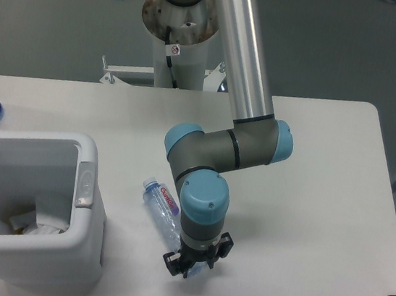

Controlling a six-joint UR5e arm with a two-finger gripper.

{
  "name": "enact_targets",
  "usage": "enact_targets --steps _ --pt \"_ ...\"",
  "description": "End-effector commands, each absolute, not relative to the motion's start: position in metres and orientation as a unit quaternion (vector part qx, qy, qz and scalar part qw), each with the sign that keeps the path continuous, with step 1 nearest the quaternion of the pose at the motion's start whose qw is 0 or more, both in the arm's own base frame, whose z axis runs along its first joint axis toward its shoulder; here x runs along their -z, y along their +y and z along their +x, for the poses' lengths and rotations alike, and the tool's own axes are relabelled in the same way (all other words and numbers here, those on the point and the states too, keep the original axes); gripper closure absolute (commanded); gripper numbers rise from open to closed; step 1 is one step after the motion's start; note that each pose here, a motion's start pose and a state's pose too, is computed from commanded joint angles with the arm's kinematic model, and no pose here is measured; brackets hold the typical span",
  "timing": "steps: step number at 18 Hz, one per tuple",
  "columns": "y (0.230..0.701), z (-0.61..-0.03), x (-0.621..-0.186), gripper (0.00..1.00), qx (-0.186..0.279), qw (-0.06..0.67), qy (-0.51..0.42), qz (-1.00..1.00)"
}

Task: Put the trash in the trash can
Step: 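Close the gripper on the bottle's base end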

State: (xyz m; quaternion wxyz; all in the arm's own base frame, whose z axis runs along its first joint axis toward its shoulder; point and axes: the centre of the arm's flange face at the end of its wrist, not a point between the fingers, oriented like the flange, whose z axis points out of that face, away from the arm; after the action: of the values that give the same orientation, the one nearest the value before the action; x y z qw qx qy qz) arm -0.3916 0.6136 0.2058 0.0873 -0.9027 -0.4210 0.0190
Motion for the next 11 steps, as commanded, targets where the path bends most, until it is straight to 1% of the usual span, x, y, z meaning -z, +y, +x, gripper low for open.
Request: enact_targets --steps 8,9,11 --pt "0.6122 -0.3917 -0.2101 0.46 -0.019 0.088 -0.42 -0.903" --pt "0.6118 -0.3914 -0.2105 0.48 -0.019 0.088 -0.42 -0.903" --pt "0.6117 -0.3912 -0.2138 0.49 -0.02 0.09 -0.418 -0.904"
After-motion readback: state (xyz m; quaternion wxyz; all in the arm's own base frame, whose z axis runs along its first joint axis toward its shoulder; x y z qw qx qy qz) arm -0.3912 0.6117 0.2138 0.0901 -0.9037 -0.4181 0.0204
